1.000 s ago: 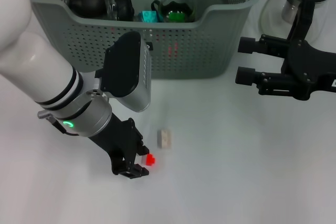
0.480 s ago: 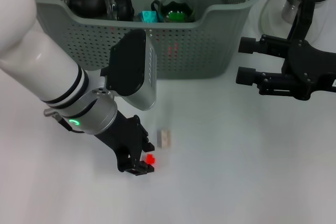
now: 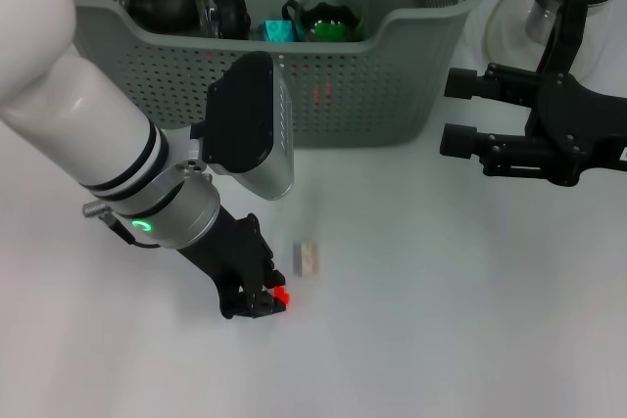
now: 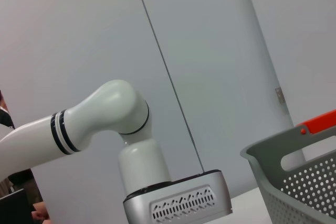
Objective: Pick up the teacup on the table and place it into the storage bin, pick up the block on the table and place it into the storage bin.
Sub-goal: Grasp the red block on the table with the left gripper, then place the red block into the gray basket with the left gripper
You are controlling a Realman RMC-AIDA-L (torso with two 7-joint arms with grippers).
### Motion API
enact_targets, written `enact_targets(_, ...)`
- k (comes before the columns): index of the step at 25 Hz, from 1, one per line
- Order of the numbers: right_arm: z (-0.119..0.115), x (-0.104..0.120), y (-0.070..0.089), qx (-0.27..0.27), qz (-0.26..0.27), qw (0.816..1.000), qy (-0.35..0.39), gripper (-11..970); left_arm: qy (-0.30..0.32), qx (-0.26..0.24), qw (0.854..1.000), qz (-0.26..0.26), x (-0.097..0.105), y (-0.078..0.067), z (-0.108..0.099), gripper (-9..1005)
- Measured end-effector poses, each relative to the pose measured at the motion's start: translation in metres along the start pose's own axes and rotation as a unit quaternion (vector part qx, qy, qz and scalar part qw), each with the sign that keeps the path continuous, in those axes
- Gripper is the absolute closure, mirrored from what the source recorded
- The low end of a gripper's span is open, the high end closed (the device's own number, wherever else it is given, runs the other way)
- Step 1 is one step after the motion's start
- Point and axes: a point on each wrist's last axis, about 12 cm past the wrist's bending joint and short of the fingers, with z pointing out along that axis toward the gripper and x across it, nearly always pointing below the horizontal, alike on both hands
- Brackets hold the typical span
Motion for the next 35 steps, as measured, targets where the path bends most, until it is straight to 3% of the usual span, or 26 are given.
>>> enact_targets(3, 0.0, 0.0, 0.0, 0.0, -0.001, 1.0, 0.0, 108, 0.001, -0.001, 1.0, -0.006, 0.0, 0.001, 0.0, 746)
enact_targets(10, -0.001, 0.001, 0.0, 0.0, 0.001, 1.0, 0.0, 109, -0.002, 0.002, 1.0, -0.01, 0.0, 0.001, -0.003, 787)
enact_targets(14, -0.002, 0.001, 0.001, 0.0, 0.001, 1.0, 0.0, 109, -0.019, 0.012, 0.999, -0.026, 0.005, 0.003, -0.015, 810)
enact_targets(20, -0.001, 0.001, 0.001, -0.002, 0.001, 1.0, 0.001, 109, -0.136, 0.046, 0.988, -0.049, 0.026, 0.01, -0.051, 810)
enact_targets(21, -0.001, 0.001, 0.001, -0.002, 0.001, 1.0, 0.001, 109, -0.202, 0.07, 0.975, -0.055, 0.039, 0.011, -0.068, 809)
enact_targets(23, 0.0, 0.001, 0.001, -0.003, 0.002, 1.0, 0.002, 109, -0.229, 0.076, 0.969, -0.055, 0.045, 0.012, -0.076, 807)
enact_targets(29, -0.002, 0.003, 0.002, -0.002, 0.003, 1.0, 0.002, 108, -0.417, 0.118, 0.899, -0.063, 0.084, 0.013, -0.105, 800)
enact_targets(35, -0.001, 0.003, 0.002, -0.003, 0.002, 1.0, 0.003, 108, -0.543, 0.082, 0.832, -0.079, 0.082, 0.022, -0.124, 793)
